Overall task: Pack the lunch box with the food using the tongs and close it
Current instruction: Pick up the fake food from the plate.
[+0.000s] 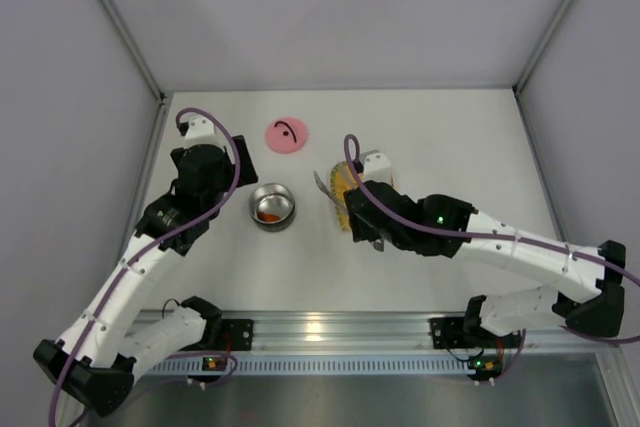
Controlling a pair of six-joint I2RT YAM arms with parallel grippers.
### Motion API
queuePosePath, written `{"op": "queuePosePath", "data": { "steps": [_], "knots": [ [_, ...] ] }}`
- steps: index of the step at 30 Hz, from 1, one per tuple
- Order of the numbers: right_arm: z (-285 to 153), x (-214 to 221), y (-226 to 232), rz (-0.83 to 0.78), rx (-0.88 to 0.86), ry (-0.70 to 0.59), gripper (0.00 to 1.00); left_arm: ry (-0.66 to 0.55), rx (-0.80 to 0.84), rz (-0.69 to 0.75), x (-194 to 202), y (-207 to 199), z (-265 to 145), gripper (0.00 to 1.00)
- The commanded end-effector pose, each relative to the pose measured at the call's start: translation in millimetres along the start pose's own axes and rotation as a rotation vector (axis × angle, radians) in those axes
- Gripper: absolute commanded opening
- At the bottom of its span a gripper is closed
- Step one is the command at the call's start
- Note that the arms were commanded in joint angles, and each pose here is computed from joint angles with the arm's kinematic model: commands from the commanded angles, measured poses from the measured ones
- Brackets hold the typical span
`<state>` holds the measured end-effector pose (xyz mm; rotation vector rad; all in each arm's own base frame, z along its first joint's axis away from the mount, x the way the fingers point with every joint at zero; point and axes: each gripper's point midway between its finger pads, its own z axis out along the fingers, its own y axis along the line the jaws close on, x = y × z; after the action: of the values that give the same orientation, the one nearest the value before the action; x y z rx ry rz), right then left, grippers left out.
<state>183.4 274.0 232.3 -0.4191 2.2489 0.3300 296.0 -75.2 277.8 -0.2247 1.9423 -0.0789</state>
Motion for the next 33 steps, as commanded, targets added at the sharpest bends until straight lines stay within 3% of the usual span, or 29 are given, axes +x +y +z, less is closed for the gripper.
{"op": "queuePosePath", "data": {
  "steps": [1,10,33],
  "knots": [
    [-8,28,-48,0.037,0.168,0.027,0.46,-0.056,0.031,-0.028,-19,-4,-9,0.99],
    [1,75,-77,0.069,0.268,0.090,0.46,-0.047,0.039,-0.020,-17,-6,-7,0.99],
    [17,83,-55,0.101,0.185,0.107,0.48,-0.041,0.042,-0.020,-15,-6,-6,0.99]
  ]
}}
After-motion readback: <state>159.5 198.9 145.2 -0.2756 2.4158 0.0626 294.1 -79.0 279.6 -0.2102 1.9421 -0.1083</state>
